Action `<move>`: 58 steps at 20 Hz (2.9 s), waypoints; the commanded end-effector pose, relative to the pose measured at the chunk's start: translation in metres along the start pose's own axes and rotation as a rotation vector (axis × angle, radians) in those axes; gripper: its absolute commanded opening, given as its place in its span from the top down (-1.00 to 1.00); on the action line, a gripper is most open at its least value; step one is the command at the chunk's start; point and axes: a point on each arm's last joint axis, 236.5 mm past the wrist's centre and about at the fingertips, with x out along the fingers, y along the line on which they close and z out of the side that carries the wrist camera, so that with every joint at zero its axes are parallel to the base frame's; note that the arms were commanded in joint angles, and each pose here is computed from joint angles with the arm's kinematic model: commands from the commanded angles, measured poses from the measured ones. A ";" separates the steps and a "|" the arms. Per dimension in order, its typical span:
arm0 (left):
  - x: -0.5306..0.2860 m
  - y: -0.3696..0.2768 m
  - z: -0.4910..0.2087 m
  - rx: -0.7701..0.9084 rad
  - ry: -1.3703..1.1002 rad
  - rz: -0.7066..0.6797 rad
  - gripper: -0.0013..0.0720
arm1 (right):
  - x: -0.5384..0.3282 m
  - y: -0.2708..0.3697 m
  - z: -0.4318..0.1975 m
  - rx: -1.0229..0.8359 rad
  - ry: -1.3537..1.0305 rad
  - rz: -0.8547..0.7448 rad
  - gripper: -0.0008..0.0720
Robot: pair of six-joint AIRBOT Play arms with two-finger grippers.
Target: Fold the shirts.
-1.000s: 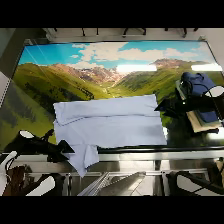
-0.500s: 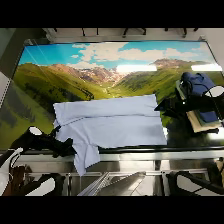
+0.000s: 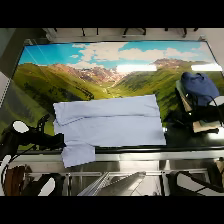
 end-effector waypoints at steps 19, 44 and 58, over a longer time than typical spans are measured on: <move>-0.005 -0.001 -0.021 -0.001 0.046 0.009 0.94 | 0.061 -0.018 -0.062 0.158 0.073 0.188 0.93; -0.067 -0.006 0.186 0.088 -0.031 0.133 0.94 | -0.003 0.047 0.116 -0.089 -0.251 -0.085 0.93; -0.037 0.005 0.203 0.075 0.086 0.126 -0.55 | 0.052 0.036 0.132 -0.018 -0.051 0.007 -0.97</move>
